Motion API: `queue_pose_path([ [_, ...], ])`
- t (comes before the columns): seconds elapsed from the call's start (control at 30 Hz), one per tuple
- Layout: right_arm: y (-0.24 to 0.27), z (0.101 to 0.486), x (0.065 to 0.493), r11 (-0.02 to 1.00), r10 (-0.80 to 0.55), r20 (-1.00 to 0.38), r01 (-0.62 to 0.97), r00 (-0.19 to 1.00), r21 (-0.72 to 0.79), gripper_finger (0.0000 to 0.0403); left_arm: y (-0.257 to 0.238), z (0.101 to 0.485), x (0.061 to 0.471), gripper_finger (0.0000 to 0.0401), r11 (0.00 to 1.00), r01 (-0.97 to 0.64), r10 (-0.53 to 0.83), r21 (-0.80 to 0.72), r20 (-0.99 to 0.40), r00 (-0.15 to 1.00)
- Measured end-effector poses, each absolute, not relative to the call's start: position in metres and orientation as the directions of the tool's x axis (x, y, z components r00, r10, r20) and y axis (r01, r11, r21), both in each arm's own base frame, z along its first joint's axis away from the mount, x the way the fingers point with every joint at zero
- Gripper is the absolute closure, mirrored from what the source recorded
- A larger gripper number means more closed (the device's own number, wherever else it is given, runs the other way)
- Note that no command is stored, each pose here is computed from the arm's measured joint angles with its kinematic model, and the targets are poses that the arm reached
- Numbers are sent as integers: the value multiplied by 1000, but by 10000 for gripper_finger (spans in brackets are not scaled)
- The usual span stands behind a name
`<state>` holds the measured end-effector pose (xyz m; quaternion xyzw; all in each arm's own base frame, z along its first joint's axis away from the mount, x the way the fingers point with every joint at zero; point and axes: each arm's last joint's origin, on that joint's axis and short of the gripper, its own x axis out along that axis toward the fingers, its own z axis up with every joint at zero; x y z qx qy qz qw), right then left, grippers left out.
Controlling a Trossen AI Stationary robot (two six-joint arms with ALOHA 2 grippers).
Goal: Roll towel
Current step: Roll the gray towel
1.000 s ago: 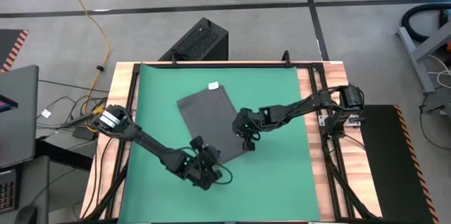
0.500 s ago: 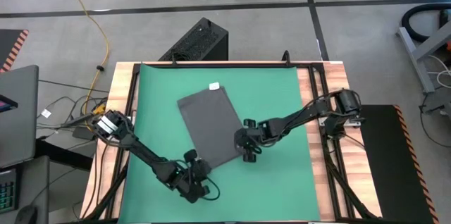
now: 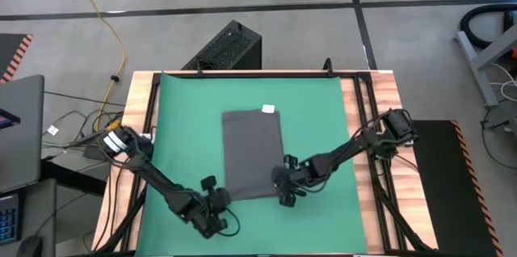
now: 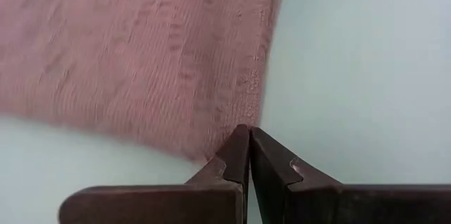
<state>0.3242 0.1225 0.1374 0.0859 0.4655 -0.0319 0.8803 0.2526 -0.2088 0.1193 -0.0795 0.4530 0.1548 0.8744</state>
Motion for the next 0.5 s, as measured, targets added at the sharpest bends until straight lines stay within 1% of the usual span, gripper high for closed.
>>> queue_pose_path([
  [0.1,130,140,322,988,42,-813,99,581,122,385,-214,128,239,401,936,-351,177,-19,-837,518],
  [0.17,135,147,321,994,63,-787,32,614,105,385,-215,137,232,401,934,-357,178,-30,-826,535],
  [0.23,138,162,321,997,68,-748,-27,661,67,385,-216,153,232,401,931,-361,184,-61,-774,605],
  [0.3,138,180,319,996,82,-710,-89,699,27,385,-214,172,233,401,931,-361,216,-60,-706,675],
  [0.37,136,195,315,989,92,-678,-144,730,-21,384,-209,186,236,401,936,-352,263,-13,-636,725],
  [0.43,134,211,310,974,118,-651,-215,750,-72,376,-203,198,239,400,945,-317,301,78,-582,755],
  [0.5,130,226,301,955,146,-646,-276,749,-105,358,-199,209,245,395,957,-244,291,159,-553,780],
])
